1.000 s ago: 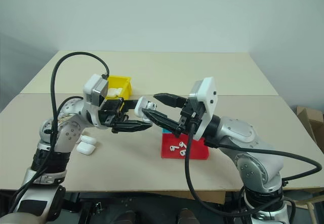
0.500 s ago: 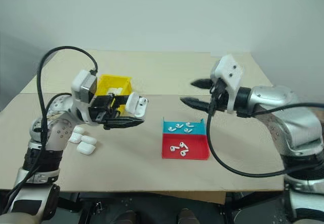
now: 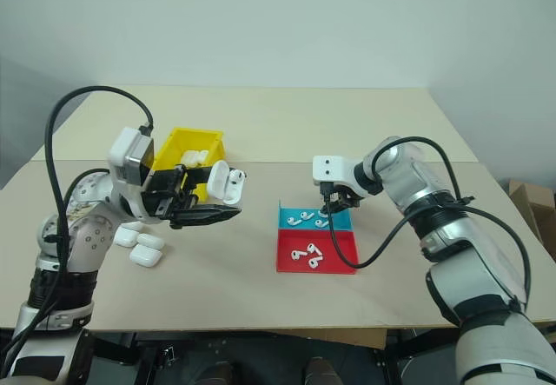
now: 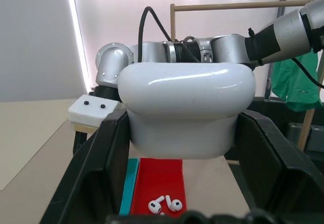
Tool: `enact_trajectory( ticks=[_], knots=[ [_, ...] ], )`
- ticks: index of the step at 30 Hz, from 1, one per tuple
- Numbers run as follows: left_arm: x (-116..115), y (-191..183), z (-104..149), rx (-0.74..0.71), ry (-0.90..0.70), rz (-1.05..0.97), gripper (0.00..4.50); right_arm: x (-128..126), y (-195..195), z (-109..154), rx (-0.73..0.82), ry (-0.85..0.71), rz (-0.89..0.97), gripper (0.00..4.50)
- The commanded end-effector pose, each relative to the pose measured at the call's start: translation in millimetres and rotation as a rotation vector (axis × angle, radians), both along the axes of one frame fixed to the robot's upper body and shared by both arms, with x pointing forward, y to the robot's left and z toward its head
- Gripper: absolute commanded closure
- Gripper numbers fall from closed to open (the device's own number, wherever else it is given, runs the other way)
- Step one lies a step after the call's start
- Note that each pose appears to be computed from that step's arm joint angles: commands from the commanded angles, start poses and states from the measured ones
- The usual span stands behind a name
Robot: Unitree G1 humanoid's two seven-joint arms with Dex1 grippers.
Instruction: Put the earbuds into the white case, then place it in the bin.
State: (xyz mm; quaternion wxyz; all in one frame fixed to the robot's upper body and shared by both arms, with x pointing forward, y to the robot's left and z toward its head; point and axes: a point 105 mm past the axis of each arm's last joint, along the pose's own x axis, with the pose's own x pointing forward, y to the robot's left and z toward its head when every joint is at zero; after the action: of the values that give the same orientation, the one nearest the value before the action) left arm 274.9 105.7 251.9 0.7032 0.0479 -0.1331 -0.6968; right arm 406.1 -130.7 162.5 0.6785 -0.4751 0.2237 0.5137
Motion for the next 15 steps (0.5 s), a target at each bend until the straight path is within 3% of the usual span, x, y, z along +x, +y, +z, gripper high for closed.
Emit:
enact_trajectory(
  ticks=[1, 15],
  knots=[
    [-5.5, 2.1, 10.0, -0.014, -0.043, 0.007, 1.71, 8.3, -0.3, 6.9, -0.053, -0.045, 0.019, 1.82],
    [-8.9, 2.8, 9.9, -0.013, -0.041, 0.028, 1.71, 9.6, 9.7, -8.6, -0.041, -0.007, 0.04, 1.82]
  ],
)
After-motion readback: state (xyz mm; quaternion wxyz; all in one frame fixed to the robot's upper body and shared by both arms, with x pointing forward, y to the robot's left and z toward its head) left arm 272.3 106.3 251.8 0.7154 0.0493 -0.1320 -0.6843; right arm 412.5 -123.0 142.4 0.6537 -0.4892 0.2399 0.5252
